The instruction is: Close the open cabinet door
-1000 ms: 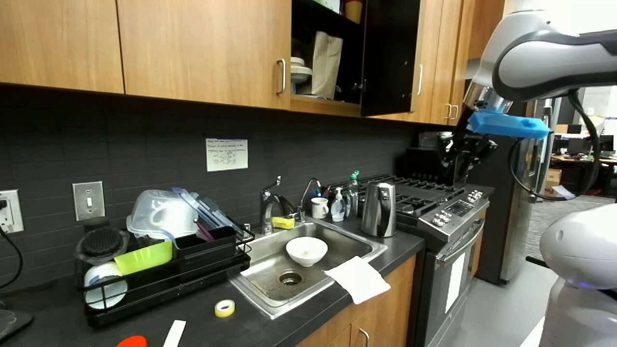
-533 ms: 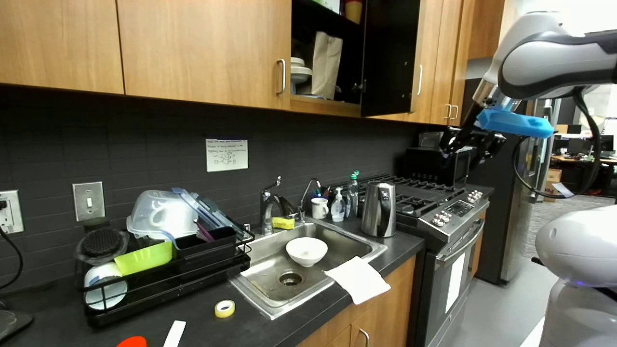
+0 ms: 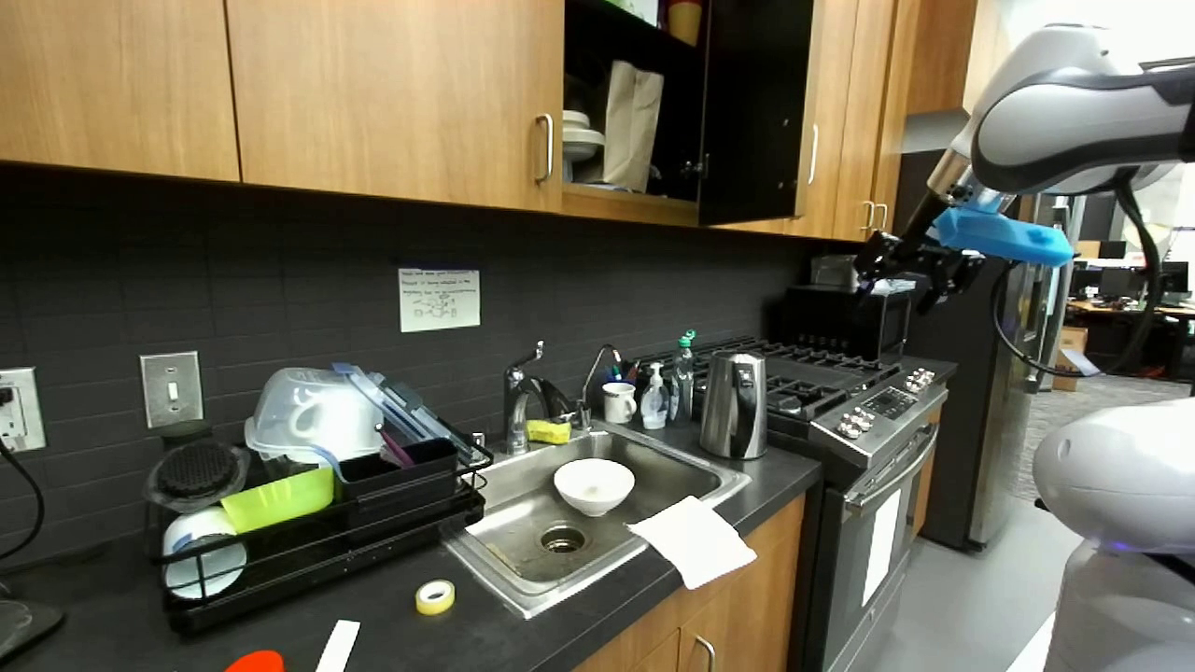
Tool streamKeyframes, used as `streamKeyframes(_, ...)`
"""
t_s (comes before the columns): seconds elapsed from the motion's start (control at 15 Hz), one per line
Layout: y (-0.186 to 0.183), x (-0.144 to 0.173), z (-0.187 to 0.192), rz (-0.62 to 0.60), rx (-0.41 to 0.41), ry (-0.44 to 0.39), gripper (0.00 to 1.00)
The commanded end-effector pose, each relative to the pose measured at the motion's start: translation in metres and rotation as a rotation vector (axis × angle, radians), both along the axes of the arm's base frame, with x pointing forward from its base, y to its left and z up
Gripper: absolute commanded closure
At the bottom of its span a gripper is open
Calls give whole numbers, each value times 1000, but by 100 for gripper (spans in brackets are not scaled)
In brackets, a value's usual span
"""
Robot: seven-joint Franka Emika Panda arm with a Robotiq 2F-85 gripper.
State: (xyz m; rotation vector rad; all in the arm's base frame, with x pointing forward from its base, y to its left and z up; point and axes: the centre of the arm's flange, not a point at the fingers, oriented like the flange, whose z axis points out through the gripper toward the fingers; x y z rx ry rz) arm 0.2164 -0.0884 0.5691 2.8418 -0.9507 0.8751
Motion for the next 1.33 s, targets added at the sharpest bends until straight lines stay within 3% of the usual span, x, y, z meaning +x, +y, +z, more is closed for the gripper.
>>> streamKeyframes(0.0, -16, 11, -3, 25, -36, -25, 0)
streamKeyframes(0.8, -30, 47, 47, 60, -179, -119, 0)
streamKeyframes(1.27, -29, 45, 83, 31, -282, -181, 0)
